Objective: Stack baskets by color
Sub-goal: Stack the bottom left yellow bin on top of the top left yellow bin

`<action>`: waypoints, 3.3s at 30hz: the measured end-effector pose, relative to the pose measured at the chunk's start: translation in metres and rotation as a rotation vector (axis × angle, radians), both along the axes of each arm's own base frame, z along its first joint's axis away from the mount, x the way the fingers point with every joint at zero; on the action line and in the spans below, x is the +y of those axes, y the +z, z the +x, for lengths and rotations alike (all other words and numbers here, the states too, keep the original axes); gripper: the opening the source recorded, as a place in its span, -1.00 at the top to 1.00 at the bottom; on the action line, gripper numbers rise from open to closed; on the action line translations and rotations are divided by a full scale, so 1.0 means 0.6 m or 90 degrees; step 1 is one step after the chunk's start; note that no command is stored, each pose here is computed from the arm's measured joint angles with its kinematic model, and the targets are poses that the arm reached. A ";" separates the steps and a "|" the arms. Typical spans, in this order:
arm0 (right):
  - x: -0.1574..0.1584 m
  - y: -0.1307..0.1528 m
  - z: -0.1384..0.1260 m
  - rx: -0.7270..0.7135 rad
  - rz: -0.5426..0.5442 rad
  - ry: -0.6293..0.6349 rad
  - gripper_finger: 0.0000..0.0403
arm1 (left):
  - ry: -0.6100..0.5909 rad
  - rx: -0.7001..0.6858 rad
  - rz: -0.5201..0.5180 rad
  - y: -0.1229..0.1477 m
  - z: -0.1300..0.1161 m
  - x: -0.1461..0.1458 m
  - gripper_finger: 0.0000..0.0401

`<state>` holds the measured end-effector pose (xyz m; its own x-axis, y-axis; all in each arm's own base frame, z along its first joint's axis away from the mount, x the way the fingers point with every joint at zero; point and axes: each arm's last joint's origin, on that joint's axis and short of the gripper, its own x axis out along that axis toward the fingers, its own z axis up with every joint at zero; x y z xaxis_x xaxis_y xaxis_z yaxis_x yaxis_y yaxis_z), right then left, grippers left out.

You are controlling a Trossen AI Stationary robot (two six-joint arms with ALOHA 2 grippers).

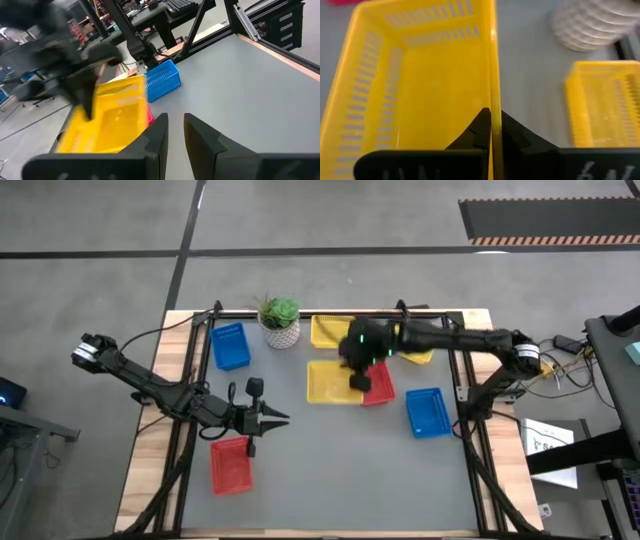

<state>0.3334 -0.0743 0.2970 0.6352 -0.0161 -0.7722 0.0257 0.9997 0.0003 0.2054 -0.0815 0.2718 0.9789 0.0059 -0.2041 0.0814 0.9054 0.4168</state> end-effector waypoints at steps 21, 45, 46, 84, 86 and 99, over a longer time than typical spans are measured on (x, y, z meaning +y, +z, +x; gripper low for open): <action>-0.357 -0.077 -0.005 -0.073 0.031 -0.012 0.96 | 0.006 0.008 0.007 -0.005 0.004 -0.001 0.77; -0.453 -0.129 0.039 0.029 0.081 0.026 0.96 | 0.064 0.002 0.020 -0.004 0.003 0.003 0.77; -0.453 -0.130 0.039 0.031 0.084 0.023 0.95 | 0.064 0.002 0.020 -0.004 0.003 0.003 0.77; -0.446 -0.072 0.031 0.030 0.098 -0.075 0.39 | 0.064 0.002 0.020 -0.004 0.003 0.004 0.77; -0.448 -0.070 0.034 0.019 0.089 -0.074 0.45 | 0.064 0.002 0.020 -0.004 0.003 0.004 0.77; -0.454 -0.107 0.056 -0.007 0.079 -0.079 0.92 | 0.064 0.002 0.020 -0.004 0.003 0.004 0.77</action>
<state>0.3667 -0.3467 0.2325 0.6422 0.0004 -0.7665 0.1483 0.9810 0.1247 0.2073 -0.0792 0.2692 0.9724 0.1113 -0.2052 -0.0085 0.8954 0.4453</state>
